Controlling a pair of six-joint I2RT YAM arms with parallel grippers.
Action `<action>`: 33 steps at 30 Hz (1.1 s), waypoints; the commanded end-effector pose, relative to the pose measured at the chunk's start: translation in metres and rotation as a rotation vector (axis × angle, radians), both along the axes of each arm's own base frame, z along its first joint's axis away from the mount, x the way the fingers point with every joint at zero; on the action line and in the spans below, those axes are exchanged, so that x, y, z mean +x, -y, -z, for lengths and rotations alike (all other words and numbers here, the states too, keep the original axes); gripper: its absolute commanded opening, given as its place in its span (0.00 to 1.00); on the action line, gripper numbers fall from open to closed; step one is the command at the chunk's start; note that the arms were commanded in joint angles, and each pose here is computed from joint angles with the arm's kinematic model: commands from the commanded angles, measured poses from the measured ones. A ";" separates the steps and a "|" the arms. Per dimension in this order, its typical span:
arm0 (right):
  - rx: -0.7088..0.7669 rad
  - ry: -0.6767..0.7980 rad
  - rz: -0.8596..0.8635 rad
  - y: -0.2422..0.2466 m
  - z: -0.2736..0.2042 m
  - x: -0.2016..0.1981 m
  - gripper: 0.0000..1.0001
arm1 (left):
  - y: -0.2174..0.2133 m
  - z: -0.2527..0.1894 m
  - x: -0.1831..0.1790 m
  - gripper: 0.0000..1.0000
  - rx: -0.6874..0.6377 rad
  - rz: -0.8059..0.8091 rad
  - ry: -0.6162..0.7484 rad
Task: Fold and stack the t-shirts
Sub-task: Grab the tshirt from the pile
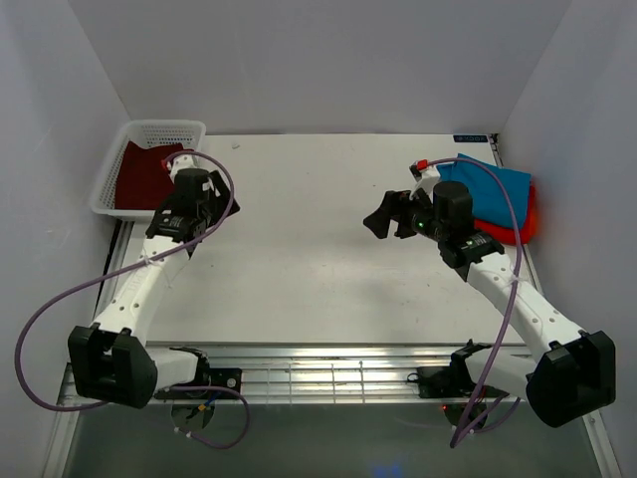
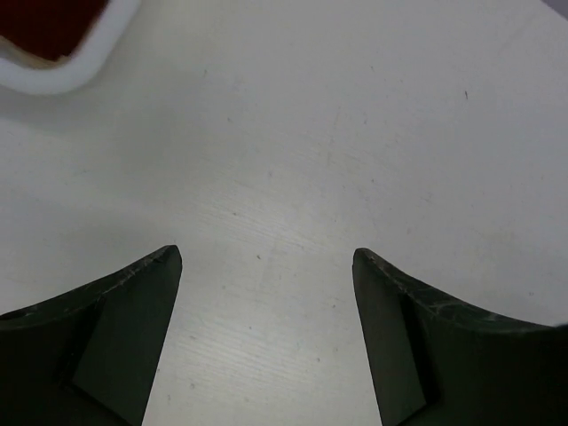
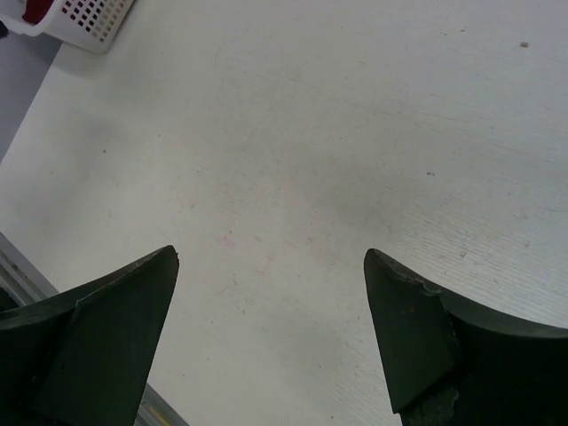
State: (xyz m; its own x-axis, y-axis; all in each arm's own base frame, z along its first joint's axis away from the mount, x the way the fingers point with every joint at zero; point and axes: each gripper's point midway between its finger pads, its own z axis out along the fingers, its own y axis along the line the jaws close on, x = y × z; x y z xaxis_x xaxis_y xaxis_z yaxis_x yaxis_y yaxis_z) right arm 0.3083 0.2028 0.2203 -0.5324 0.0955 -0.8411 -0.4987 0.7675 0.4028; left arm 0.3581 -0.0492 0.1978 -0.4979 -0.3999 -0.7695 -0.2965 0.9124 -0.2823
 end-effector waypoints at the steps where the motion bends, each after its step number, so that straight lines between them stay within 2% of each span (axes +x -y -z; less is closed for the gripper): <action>1: -0.036 0.051 0.020 0.001 -0.004 0.014 0.91 | -0.035 -0.043 0.025 0.88 0.036 -0.141 0.102; 7: -0.078 0.077 0.010 0.004 0.001 0.017 0.94 | -0.083 -0.058 0.067 0.83 0.098 -0.291 0.157; 8: -0.079 0.080 0.005 0.003 0.001 0.017 0.94 | -0.096 -0.065 0.075 0.79 0.101 -0.320 0.176; 10: -0.075 0.086 -0.008 0.001 0.001 0.018 0.94 | -0.102 -0.049 0.098 0.75 0.103 -0.319 0.160; 11: -0.071 0.088 -0.015 -0.001 0.000 0.017 0.94 | -0.125 -0.054 0.106 0.72 0.104 -0.358 0.170; 12: -0.067 0.085 -0.028 -0.004 0.001 0.017 0.94 | -0.128 -0.032 0.121 0.67 0.101 -0.347 0.127; 14: -0.062 0.083 -0.034 -0.005 0.000 0.017 0.94 | -0.143 -0.022 0.136 0.58 0.113 -0.371 0.108; 15: -0.062 0.080 -0.037 -0.005 0.002 0.018 0.94 | -0.148 -0.012 0.151 0.49 0.131 -0.373 0.089; 16: -0.063 0.079 -0.041 -0.006 0.003 0.018 0.94 | -0.154 -0.009 0.158 0.47 0.143 -0.380 0.085; 18: -0.071 0.077 -0.037 -0.006 0.005 0.020 0.94 | -0.163 -0.010 0.174 0.46 0.166 -0.380 0.088; 19: -0.074 0.074 -0.036 -0.006 0.005 0.020 0.94 | -0.166 0.011 0.182 0.47 0.177 -0.378 0.048; 21: -0.084 0.059 -0.037 -0.006 0.010 0.021 0.93 | -0.172 0.013 0.194 0.48 0.188 -0.384 0.041; 22: -0.087 0.054 -0.038 -0.006 0.012 0.021 0.93 | -0.174 0.031 0.200 0.48 0.193 -0.379 0.009; 25: -0.095 0.043 -0.040 -0.006 0.016 0.022 0.93 | -0.180 0.050 0.213 0.50 0.220 -0.377 -0.016; 33: -0.117 -0.014 -0.034 -0.005 0.038 0.023 0.93 | -0.195 0.080 0.223 0.50 0.258 -0.387 -0.057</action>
